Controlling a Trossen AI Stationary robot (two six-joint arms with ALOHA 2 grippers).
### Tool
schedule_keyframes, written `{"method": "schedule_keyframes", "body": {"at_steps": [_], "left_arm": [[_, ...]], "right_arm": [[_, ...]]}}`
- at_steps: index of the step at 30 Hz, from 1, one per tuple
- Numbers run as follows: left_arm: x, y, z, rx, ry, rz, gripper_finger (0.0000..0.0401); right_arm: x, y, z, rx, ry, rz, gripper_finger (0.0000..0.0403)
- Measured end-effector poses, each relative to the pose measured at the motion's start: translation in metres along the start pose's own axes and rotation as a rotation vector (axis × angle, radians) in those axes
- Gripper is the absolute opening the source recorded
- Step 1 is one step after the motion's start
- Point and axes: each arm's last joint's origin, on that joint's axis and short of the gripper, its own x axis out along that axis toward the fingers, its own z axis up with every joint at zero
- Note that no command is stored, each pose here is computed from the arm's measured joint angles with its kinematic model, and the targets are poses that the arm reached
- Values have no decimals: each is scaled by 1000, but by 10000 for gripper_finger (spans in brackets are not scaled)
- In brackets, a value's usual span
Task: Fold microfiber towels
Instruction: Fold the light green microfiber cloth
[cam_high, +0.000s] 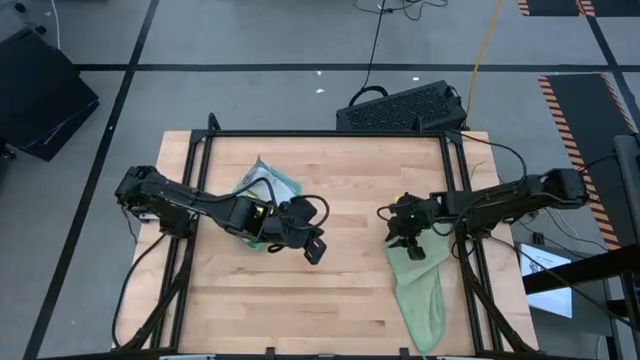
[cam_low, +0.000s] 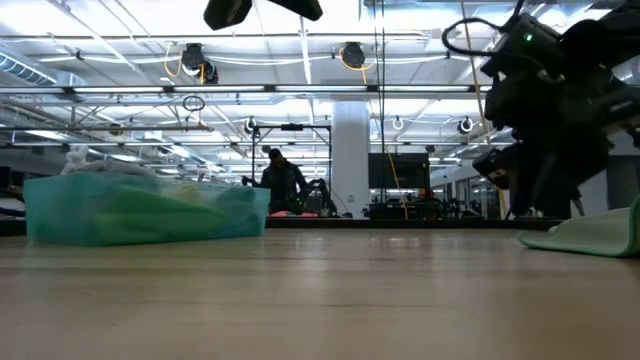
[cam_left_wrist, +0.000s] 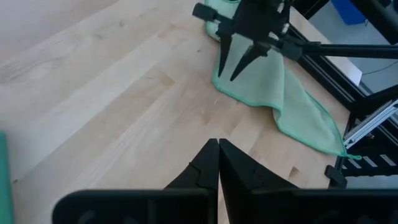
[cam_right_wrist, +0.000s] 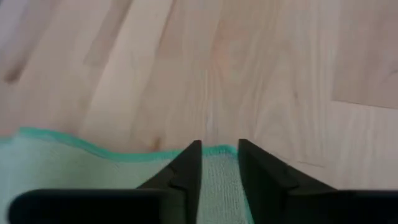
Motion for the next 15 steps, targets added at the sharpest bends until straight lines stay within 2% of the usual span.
{"method": "schedule_keyframes", "body": {"at_steps": [3,6,10,15], "left_arm": [[1,0,-1,-5,3,1,12],[1,-1,-2,-13,12,1,12],[1,-1,-3,-27,12,0,12],[2,0,-1,-28,10,2,12]], "right_arm": [[8,-2,-4,-45,53,6,123],[17,-5,-9,-72,106,15,130],[27,-9,-9,-98,105,19,115],[33,-11,-6,-103,76,14,78]]}}
